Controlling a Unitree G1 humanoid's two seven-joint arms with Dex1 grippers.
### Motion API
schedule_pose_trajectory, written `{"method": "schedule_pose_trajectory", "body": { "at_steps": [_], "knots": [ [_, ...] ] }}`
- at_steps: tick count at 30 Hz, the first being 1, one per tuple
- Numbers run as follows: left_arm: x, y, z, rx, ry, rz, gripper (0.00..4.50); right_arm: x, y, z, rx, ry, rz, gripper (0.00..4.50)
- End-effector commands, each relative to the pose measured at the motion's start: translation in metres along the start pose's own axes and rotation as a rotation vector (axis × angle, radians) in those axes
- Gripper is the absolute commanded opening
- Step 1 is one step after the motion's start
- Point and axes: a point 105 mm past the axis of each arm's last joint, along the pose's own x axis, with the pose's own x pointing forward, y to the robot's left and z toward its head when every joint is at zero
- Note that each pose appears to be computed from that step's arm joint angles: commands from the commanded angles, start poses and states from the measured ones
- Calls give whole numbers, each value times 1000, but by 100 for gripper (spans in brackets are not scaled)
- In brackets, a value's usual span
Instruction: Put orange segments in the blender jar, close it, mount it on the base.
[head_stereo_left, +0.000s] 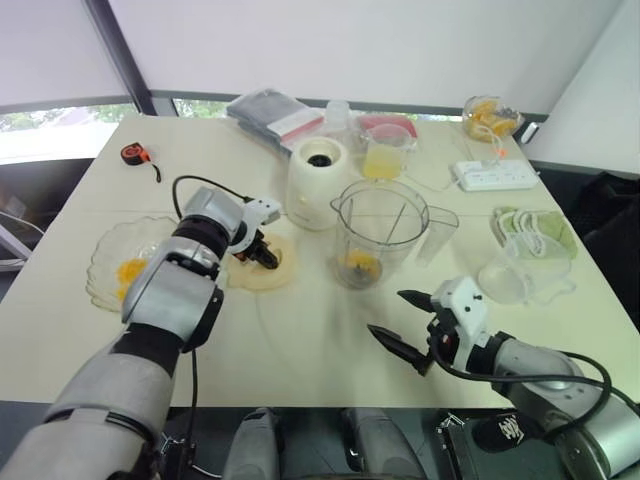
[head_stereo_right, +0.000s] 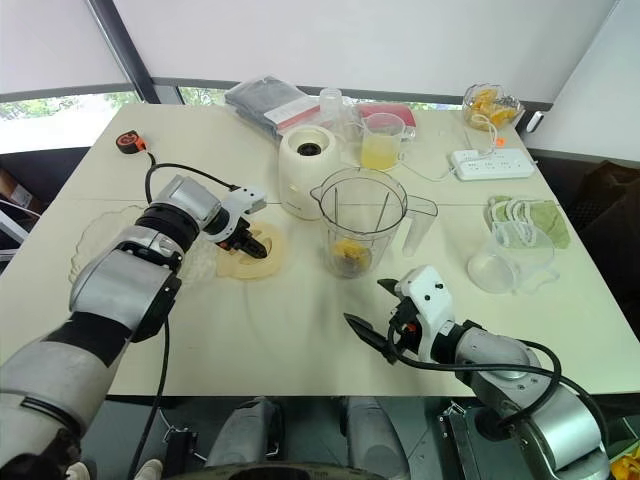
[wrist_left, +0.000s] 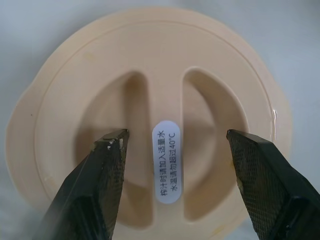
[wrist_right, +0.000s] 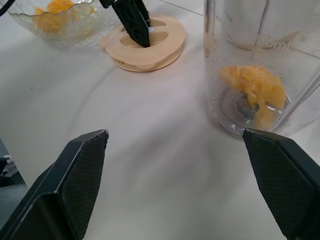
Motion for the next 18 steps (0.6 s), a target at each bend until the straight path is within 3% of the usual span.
{"method": "schedule_pose_trajectory", "body": {
  "at_steps": [1,3,6,7,13,18],
  "knots": [
    [11,-2,-14,-33,35,-9,268,-1,0,5,-23,-17,-3,450],
    [12,-1,-16,-37,44,-6,200,-1,0,4,-23,-15,-6,450],
    [13,1,-20,-36,61,10,46,-1,1,2,-22,-11,-8,450],
    [13,1,-21,-38,66,11,23,-1,1,2,-21,-11,-9,450],
    [10,5,-25,-16,87,16,23,0,2,0,-17,-11,-17,450],
    [-2,3,-7,108,33,-21,23,-1,-1,-3,-14,-9,-38,450]
  ]
}}
